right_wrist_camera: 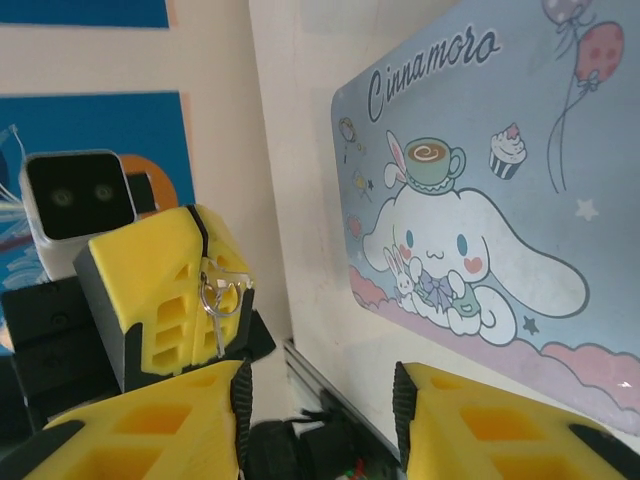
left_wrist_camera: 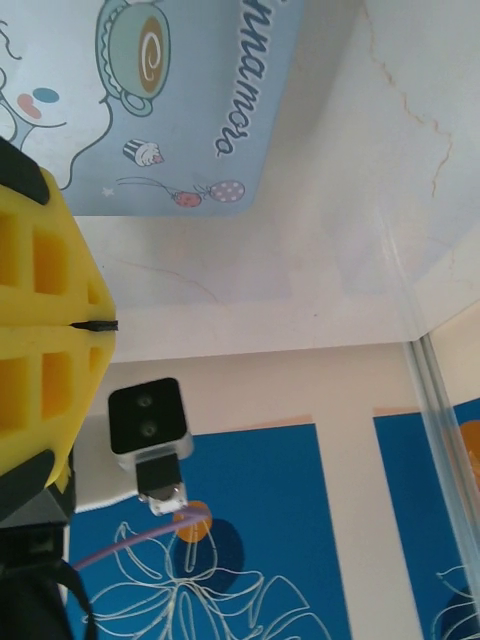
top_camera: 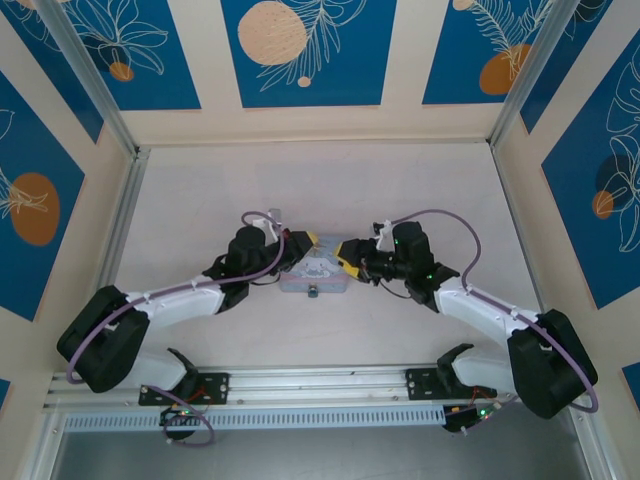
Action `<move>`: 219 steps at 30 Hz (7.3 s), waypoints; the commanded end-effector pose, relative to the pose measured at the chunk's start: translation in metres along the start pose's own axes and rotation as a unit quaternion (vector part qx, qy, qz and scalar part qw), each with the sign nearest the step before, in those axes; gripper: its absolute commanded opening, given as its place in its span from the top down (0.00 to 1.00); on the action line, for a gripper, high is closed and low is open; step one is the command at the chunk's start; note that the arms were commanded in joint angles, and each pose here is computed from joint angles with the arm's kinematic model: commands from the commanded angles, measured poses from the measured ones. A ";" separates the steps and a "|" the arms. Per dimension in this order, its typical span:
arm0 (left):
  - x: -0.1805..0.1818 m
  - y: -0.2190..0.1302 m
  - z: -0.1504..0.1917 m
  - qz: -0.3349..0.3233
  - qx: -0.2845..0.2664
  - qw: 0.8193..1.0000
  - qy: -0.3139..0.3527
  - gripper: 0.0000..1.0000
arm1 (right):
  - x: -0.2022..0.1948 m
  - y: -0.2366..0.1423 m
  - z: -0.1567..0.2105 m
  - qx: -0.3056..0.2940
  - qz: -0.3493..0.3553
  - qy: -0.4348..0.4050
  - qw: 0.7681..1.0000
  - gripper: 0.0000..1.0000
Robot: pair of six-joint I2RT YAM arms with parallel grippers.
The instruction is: Unlock the padlock with the key
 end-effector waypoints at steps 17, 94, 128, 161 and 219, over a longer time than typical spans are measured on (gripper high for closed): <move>-0.013 -0.018 -0.003 0.037 -0.068 0.994 -0.078 1.00 | 0.048 0.037 -0.035 -0.120 -0.088 0.056 0.987 0.61; -0.067 -0.049 -0.007 -0.016 0.156 0.962 0.224 0.22 | 0.091 0.014 -0.050 0.148 -0.128 -0.246 0.949 1.00; -0.065 -0.026 0.013 0.044 0.228 0.949 0.214 0.89 | 0.102 0.037 -0.035 0.181 -0.156 -0.258 0.936 1.00; -0.062 -0.051 -0.029 0.061 -0.056 0.997 -0.006 1.00 | 0.101 -0.001 -0.028 -0.017 -0.144 -0.341 0.929 0.48; -0.076 -0.033 -0.017 0.078 -0.053 0.993 -0.071 1.00 | 0.082 0.051 -0.032 0.027 -0.144 -0.356 0.923 0.66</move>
Point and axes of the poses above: each hand's point on the last joint's axis, 136 mm out from that joint toward the fingers, its own y axis out along the fingers, its own x axis along the line the jaws close on, z = x × y, the point moved 4 cm from there along -y, back along the fingers, and after that the axes turned 12 degrees about -y, right-handed, at the moved point
